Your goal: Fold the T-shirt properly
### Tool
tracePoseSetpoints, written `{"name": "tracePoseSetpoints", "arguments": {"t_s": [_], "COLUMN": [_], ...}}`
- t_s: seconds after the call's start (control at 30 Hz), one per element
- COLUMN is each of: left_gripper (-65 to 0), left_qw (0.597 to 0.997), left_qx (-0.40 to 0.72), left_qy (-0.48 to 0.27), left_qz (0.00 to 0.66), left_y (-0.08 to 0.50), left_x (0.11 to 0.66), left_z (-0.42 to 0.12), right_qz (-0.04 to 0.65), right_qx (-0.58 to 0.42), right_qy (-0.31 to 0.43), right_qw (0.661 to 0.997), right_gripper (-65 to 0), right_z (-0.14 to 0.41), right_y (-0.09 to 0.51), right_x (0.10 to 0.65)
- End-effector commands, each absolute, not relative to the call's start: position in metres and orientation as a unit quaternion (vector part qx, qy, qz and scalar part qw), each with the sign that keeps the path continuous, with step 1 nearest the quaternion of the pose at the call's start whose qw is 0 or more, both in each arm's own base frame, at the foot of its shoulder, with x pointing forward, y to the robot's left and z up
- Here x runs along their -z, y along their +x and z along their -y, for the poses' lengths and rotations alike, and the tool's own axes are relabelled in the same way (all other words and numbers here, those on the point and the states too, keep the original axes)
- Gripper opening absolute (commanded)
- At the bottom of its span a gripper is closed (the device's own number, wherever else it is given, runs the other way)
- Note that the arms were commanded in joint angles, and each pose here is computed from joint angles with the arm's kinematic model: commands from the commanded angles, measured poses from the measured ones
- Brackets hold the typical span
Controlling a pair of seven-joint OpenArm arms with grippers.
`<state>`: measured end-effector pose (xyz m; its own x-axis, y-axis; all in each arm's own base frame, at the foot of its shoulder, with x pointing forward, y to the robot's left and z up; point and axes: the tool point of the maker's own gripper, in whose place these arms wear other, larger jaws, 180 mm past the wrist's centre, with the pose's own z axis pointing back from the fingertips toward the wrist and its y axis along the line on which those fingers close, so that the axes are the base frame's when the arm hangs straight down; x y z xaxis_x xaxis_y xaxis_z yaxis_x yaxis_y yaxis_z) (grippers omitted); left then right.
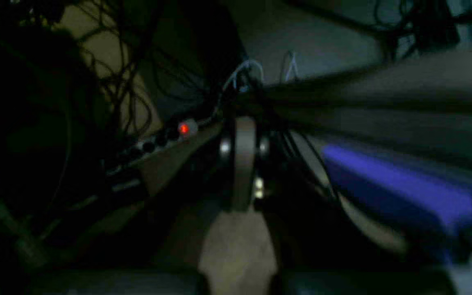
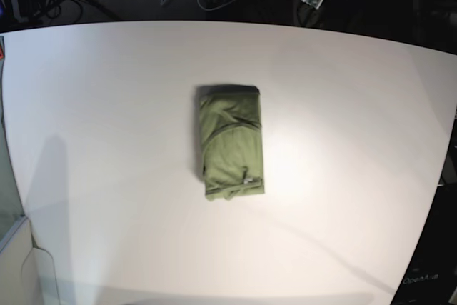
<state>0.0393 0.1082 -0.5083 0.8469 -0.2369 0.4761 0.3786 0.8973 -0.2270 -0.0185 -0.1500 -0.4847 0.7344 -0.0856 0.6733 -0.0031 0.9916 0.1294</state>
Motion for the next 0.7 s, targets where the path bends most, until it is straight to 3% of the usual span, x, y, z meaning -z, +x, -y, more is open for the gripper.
{"name": "tracePoseSetpoints", "arguments": {"t_s": [0.0, 0.17, 0.43, 0.67], "left_gripper": [-64.5, -64.5, -64.5, -64.5], "left_qw": [0.955, 0.975, 0.981, 0.991], "left_qx": [0.148, 0.096, 0.043, 0.015], "left_qy": [-0.155, -0.126, -0.148, -0.102], "left_qz": [0.206, 0.153, 0.116, 0.088], "left_y": [0.027, 0.014, 0.006, -0.006], "left_x": [0.517, 0.559, 0.609, 0.645], "left_z": [-0.111, -0.126, -0.117, -0.123], "right_qz": [0.355, 0.327, 0.272, 0.227], "right_qx": [0.031, 0.053, 0.077, 0.116], "right_qy": [0.065, 0.079, 0.099, 0.145], "right_qw": [0.932, 0.94, 0.954, 0.956], "right_gripper": [-65.0, -65.0, -65.0, -65.0], "right_z": [0.149, 0.147, 0.155, 0.144], "right_y": [-0.027, -0.036, -0.041, -0.041], "right_x": [0.49, 0.525, 0.576, 0.606]}}
